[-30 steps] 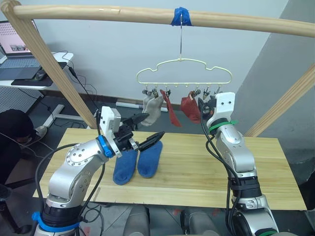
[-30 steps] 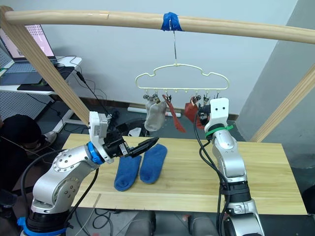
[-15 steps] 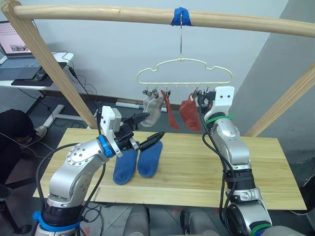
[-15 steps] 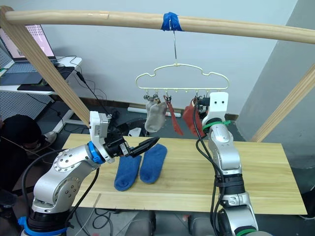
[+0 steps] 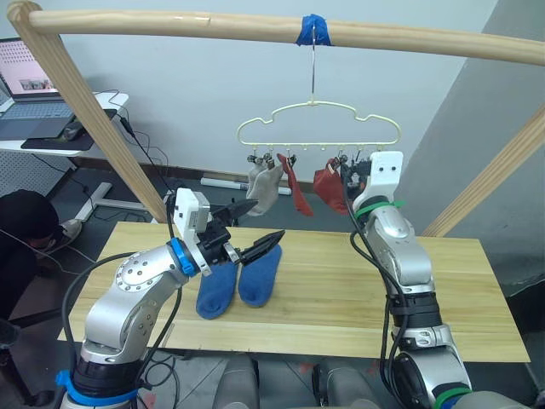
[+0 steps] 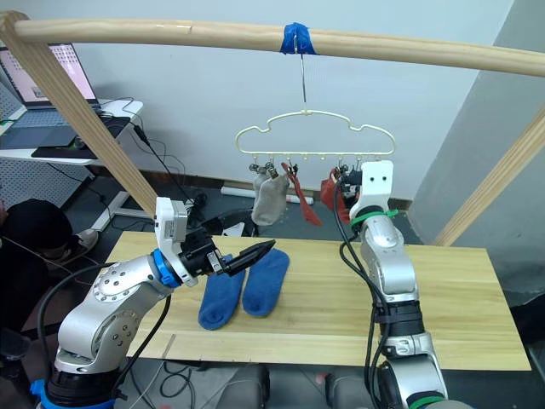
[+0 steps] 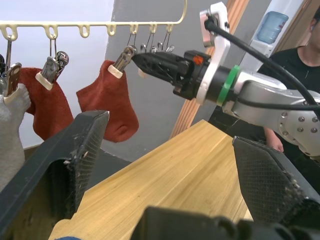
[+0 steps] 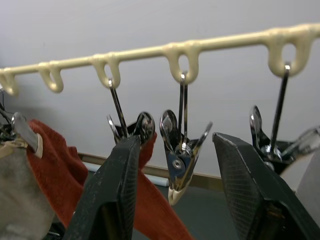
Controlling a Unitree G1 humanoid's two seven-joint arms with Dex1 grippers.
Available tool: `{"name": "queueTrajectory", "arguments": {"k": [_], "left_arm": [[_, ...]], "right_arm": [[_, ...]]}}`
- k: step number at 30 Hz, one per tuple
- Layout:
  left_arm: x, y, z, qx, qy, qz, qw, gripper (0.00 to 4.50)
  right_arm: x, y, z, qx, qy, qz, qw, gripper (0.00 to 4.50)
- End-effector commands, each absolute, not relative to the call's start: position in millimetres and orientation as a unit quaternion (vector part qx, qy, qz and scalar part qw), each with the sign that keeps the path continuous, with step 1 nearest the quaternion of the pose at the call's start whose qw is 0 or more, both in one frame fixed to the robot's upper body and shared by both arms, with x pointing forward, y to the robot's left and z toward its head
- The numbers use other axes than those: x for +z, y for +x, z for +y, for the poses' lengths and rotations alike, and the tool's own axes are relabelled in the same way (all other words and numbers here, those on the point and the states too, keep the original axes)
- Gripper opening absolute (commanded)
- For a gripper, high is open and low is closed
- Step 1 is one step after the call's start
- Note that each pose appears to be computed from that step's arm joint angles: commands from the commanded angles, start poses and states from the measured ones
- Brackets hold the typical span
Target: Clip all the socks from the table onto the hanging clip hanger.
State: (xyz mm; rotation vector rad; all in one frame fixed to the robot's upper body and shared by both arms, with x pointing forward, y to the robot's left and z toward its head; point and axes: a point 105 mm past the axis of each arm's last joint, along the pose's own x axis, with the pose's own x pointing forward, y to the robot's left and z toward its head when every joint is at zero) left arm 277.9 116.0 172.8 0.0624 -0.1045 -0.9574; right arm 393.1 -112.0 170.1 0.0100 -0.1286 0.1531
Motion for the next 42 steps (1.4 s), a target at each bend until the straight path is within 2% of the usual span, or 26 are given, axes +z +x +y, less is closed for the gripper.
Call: {"name": "queueTrajectory", "arguments": {"k": [1, 14, 24, 32, 42], "left_arm": [[186.4, 272.7, 112.5, -0.464, 0.043, -0.083, 0.881, 4.50], [190.7, 275.4, 109.7, -0.468, 0.046, -0.088, 0.878, 4.50], [191.0, 274.3, 110.6, -0.463, 0.046, -0.089, 0.881, 4.50], [191.3, 275.4, 109.8, -0.463, 0.047, -0.090, 0.880, 4.50], [191.4, 275.0, 108.9, -0.463, 0.047, -0.091, 0.880, 4.50]], "right_arm": [[187.6, 386.6, -111.9, 0.087, -0.002, -0.096, 0.992, 2.40], [187.5, 400.5, -125.6, 0.026, -0.024, -0.081, 0.996, 2.40], [185.9, 401.2, -121.8, 0.037, -0.029, -0.078, 0.996, 2.40], [200.4, 405.5, -107.8, 0.054, 0.023, -0.098, 0.993, 2.40], [197.3, 403.0, -90.3, 0.075, 0.095, -0.080, 0.989, 2.40]]}}
